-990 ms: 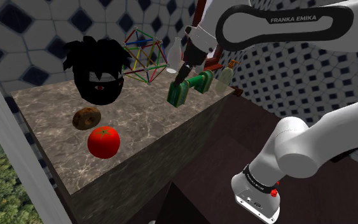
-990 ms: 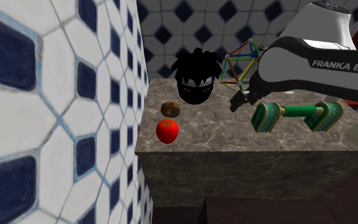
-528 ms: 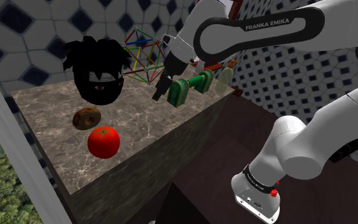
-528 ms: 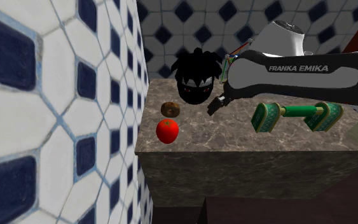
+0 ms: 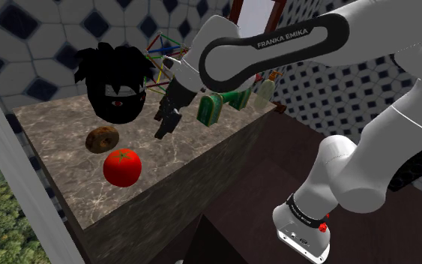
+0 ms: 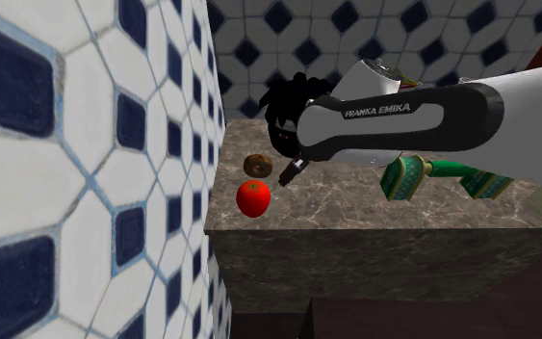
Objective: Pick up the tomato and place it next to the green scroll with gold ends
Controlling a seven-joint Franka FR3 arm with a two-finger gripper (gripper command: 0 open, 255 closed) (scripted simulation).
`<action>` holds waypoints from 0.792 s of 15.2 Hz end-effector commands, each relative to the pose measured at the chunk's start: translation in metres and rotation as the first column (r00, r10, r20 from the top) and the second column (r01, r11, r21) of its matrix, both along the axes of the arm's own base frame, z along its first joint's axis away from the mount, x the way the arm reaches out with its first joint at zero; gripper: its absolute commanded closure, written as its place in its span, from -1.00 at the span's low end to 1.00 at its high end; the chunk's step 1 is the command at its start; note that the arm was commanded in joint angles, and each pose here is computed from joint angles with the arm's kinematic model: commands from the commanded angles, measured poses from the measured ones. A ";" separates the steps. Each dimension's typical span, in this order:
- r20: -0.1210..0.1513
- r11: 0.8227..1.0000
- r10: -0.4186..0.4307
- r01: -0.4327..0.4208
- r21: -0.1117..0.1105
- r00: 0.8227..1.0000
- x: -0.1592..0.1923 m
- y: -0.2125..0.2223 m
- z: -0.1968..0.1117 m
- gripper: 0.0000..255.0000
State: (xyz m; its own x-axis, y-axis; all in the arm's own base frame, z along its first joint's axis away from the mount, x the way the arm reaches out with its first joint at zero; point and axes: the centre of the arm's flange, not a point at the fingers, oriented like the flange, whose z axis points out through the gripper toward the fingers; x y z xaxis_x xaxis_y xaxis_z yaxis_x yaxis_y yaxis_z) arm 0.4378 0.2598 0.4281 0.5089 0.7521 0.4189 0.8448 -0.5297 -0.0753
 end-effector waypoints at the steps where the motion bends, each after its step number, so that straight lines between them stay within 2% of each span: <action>1: 0.015 0.998 0.066 -0.066 0.015 0.998 0.001 0.024 -0.010 -1.00; 4: 0.034 0.988 0.151 -0.152 0.033 0.988 -0.002 0.052 -0.023 -1.00; 12: 0.034 0.988 0.151 -0.152 0.033 0.988 0.003 0.070 -0.058 -1.00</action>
